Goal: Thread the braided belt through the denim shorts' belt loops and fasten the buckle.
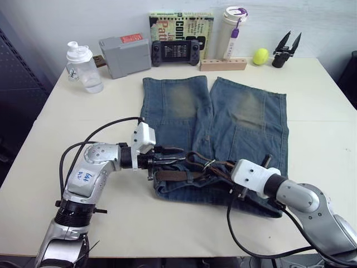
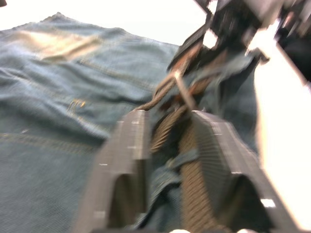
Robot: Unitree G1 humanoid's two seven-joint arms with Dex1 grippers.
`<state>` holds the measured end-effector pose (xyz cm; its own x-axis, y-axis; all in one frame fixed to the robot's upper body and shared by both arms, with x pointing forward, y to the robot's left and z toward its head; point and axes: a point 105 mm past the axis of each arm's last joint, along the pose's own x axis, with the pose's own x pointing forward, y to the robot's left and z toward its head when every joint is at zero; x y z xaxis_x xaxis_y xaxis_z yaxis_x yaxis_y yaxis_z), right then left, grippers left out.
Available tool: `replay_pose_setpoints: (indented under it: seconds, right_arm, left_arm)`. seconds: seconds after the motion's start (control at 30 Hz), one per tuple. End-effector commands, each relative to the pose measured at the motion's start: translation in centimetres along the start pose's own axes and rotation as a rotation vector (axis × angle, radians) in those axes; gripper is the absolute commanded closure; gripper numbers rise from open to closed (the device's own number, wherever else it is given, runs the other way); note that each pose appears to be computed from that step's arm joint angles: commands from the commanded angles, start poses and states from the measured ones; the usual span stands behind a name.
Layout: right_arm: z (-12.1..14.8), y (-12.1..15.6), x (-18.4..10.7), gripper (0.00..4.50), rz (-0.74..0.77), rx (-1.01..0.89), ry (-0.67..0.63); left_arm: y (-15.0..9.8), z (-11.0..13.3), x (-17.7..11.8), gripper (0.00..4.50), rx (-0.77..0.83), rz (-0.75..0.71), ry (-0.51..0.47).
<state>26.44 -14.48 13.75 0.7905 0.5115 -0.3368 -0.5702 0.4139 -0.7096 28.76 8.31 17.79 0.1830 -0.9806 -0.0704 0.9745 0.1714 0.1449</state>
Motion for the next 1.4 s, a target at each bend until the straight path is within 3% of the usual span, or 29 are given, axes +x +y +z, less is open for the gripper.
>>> replay_pose_setpoints:
  seconds: [0.03, 0.2, 0.3, 0.4, 0.53, 0.67, 0.83, 1.03, 1.13, 1.3, 1.37, 1.4]
  right_arm:
    - [0.2, -1.2, -0.9, 4.5, -0.075, -0.042, -0.037]
    - [-0.1, -0.8, -2.2, 4.5, -0.083, -0.039, -0.086]
    - [-1.0, 0.6, -3.4, 4.5, -0.042, -0.048, -0.095]
    - [-3.3, 1.8, -5.1, 4.5, -0.013, -0.062, -0.053]
    - [-6.6, 1.3, -7.3, 4.5, -0.039, -0.083, 0.037]
    - [-10.3, -0.4, -9.6, 4.5, -0.107, -0.113, 0.173]
    - [-12.9, -2.9, -11.5, 4.5, -0.217, -0.144, 0.283]
    - [-13.5, -2.7, -11.4, 4.5, -0.205, -0.207, 0.303]
    - [-12.5, -1.8, -10.3, 4.5, -0.172, -0.214, 0.239]
    - [-11.9, -0.9, -8.8, 4.5, -0.147, -0.178, 0.219]
    - [-11.8, -0.9, -8.4, 3.56, -0.15, -0.095, 0.219]
    - [-11.7, -0.7, -8.3, 3.36, -0.143, -0.067, 0.22]
  left_arm:
    - [-1.0, -1.6, -0.4, 4.42, -0.031, -0.032, 0.054]
    - [-2.5, -5.7, -1.1, 4.42, -0.034, -0.085, 0.23]
    - [-2.1, -8.1, -1.5, 4.42, -0.007, -0.053, 0.332]
    - [-1.8, -9.5, -1.7, 4.42, 0.049, -0.047, 0.407]
    - [-2.0, -10.6, -1.9, 4.42, 0.104, -0.071, 0.464]
    - [-2.1, -10.7, -1.8, 4.42, 0.112, -0.067, 0.457]
    - [-2.2, -10.6, -1.8, 4.42, 0.122, -0.066, 0.447]
    - [-2.1, -10.5, -1.9, 4.42, 0.136, -0.051, 0.442]
    - [-1.8, -10.1, -1.7, 4.42, 0.151, -0.029, 0.419]
    - [-1.4, -8.1, -1.8, 4.42, 0.183, 0.019, 0.339]
    - [-1.7, -7.0, -2.1, 4.5, 0.184, 0.026, 0.306]
    - [-1.8, -6.6, -2.2, 4.5, 0.182, 0.03, 0.295]
